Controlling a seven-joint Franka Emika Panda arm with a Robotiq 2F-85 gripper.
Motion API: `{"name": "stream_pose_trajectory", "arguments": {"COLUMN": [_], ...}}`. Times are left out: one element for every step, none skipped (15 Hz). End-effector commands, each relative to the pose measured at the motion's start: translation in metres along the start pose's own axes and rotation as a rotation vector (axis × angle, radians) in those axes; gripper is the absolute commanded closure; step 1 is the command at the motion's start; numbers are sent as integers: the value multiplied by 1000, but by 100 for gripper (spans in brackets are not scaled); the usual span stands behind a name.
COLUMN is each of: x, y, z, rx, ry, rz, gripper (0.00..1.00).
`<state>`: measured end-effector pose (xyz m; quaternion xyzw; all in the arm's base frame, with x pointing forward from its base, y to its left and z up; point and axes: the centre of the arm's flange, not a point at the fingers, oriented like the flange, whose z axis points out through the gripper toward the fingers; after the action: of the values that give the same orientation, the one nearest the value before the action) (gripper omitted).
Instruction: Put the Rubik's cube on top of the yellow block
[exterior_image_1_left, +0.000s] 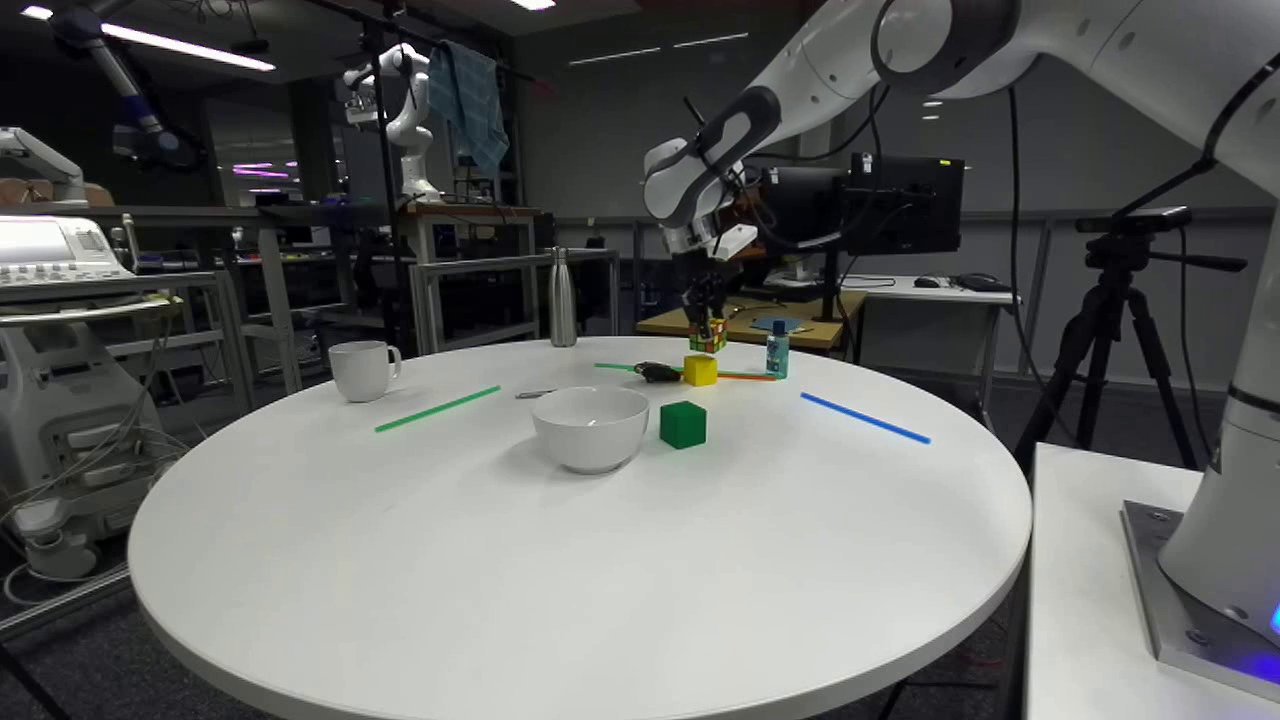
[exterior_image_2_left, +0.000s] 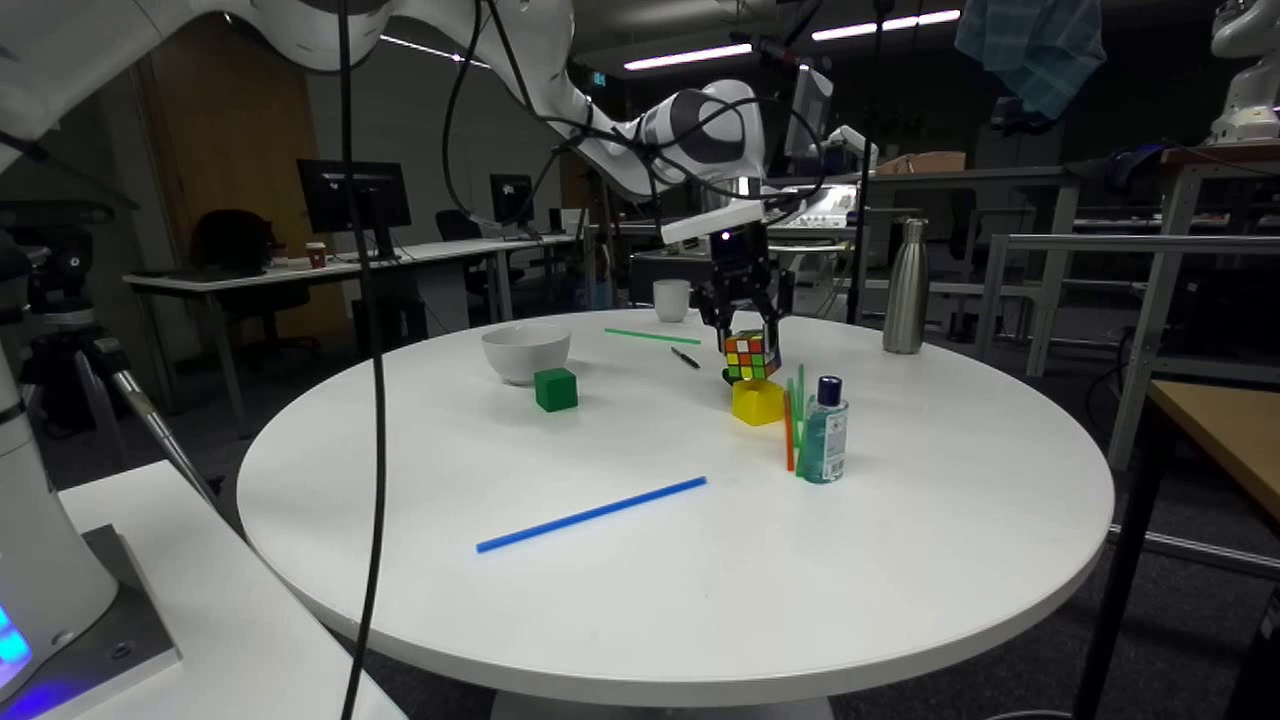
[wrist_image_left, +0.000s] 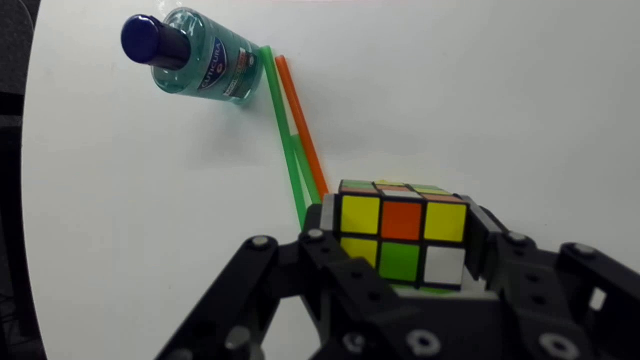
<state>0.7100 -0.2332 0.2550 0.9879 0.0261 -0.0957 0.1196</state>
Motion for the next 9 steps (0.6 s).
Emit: {"name": "stream_pose_trajectory", "arguments": {"x": [28,30,32,34,36,37,38,39,39], "y": [12,12,12,12,12,12,11,11,11], "z": [-2,1,3,5,6,9,10,13,11], "rx": [-1,2,2,3,2,4,2,2,1], "ry": [-21,-26,-28,-30,-32,-36,-39,-45,-44], "rz": [19,18,18,17,17,16,16,16,17], "gripper": [66,66,66,66,66,66,66,54,16]}}
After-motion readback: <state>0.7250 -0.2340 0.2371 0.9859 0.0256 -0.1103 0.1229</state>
